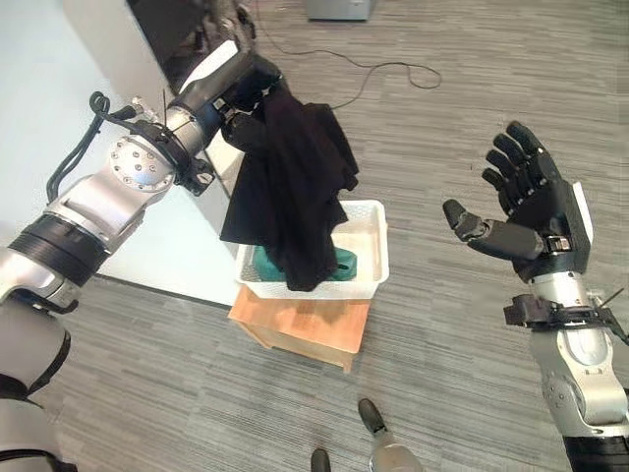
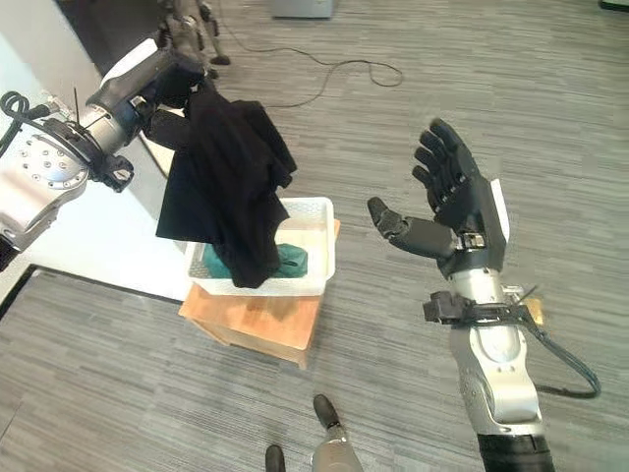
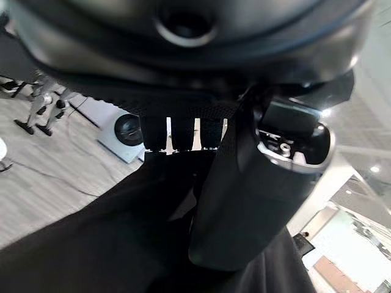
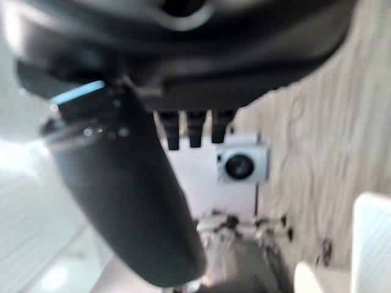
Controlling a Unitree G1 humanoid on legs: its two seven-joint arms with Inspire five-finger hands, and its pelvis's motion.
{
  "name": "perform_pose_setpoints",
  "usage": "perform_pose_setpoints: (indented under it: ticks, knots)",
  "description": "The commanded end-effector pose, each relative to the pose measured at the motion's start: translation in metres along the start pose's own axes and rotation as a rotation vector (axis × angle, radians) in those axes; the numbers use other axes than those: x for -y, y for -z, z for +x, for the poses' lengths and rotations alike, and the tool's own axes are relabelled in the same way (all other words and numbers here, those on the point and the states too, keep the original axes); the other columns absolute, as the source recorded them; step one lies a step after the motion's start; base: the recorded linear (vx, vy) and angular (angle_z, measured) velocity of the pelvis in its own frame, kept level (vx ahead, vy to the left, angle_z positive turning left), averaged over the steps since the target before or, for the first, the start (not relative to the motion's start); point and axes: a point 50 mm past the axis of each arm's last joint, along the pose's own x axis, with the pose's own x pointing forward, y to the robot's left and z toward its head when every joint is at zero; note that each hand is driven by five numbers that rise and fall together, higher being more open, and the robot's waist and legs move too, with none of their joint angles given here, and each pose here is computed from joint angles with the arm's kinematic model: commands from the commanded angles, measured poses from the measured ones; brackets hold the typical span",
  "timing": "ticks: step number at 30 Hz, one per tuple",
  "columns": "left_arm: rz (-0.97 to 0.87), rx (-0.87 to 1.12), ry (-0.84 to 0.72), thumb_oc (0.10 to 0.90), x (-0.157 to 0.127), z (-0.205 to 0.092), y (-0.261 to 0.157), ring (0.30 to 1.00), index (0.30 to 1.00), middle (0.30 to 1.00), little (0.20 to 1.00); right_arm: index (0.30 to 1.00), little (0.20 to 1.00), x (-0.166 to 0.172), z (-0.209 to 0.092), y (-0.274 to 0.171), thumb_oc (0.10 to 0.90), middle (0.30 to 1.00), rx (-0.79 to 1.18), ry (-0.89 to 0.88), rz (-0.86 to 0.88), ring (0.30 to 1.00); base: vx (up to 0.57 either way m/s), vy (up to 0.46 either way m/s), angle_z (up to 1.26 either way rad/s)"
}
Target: Pick up bed clothes into laundry basket.
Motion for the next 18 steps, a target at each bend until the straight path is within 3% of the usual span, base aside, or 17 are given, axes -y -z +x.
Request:
perform_pose_setpoints:
  ticks: [1, 18]
  knots:
    - [0.113, 0.216, -0.290, 0.400, -0.082, 0.007, -0.076, 0.300, 0.300, 0.300, 0.300, 0.900, 0.900, 0.020, -0.003, -0.062, 0.800, 0.900, 0.331, 0.058, -0.063, 0.900, 0.06, -0.003, -0.19]
    - [0.278, 0.122, -0.433, 0.400, -0.132, -0.012, -0.076, 0.300, 0.300, 0.300, 0.300, 0.900, 0.900, 0.021, -0.021, -0.049, 0.800, 0.900, 0.312, 0.091, 0.021, 0.900, 0.03, -0.004, -0.08]
